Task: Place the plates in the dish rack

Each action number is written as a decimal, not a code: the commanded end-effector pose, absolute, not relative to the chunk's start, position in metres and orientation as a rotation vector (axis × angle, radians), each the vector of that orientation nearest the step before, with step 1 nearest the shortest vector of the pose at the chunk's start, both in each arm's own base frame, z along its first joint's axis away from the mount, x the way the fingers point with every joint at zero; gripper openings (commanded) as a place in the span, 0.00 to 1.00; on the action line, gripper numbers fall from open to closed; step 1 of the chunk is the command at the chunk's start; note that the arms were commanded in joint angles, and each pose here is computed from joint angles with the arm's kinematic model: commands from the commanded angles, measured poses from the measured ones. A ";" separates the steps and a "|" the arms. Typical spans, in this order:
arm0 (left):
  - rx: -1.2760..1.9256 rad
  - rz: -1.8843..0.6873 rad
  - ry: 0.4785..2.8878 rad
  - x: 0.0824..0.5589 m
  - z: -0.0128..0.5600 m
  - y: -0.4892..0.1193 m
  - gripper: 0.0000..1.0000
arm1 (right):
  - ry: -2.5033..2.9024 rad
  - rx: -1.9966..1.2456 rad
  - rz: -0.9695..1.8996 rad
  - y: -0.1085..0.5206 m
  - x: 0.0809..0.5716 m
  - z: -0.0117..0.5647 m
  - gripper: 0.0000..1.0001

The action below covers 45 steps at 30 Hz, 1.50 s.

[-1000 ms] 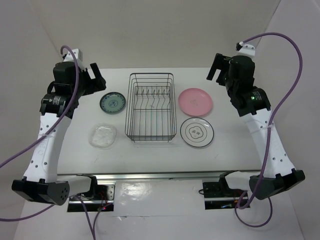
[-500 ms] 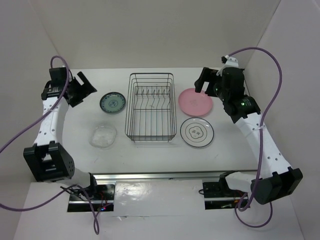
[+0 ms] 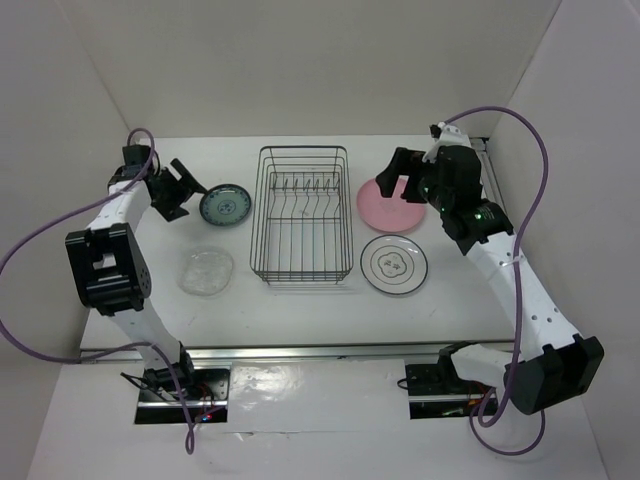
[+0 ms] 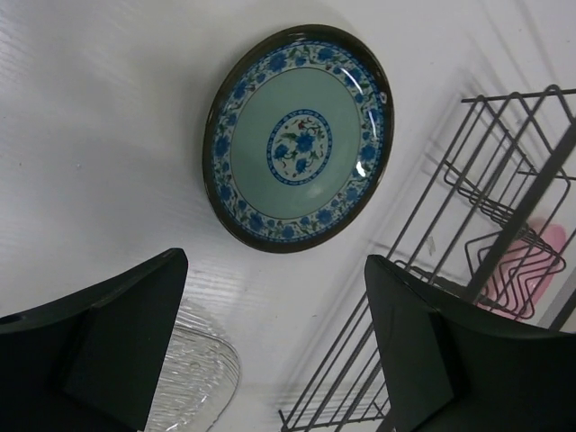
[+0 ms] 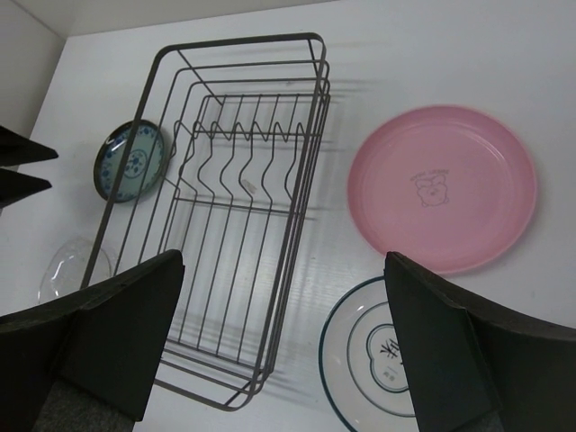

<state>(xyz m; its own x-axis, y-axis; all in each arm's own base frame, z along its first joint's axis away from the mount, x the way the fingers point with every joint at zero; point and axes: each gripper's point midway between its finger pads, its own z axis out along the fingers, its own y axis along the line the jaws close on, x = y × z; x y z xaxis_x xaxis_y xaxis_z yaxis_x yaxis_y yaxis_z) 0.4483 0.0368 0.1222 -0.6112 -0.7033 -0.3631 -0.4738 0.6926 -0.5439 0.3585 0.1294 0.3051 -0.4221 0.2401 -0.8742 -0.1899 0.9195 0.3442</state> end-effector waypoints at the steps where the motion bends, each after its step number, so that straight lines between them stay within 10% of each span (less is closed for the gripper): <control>1: -0.902 -0.548 2.290 0.466 0.127 0.043 0.93 | 1.852 -0.008 0.526 0.139 0.355 0.331 0.99; 45: -1.024 -0.570 2.427 0.477 0.015 0.044 0.53 | 1.864 -0.118 0.585 0.157 0.353 0.306 0.99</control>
<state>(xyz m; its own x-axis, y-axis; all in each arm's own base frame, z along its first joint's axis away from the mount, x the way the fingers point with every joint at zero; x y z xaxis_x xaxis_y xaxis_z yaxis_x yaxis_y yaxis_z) 0.4796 0.0429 0.0315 -0.6154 -0.7484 -0.2472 -0.5279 0.6243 -0.5758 0.3537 0.1532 0.2882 -0.4367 0.1956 -0.8781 -0.3149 0.8811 0.3528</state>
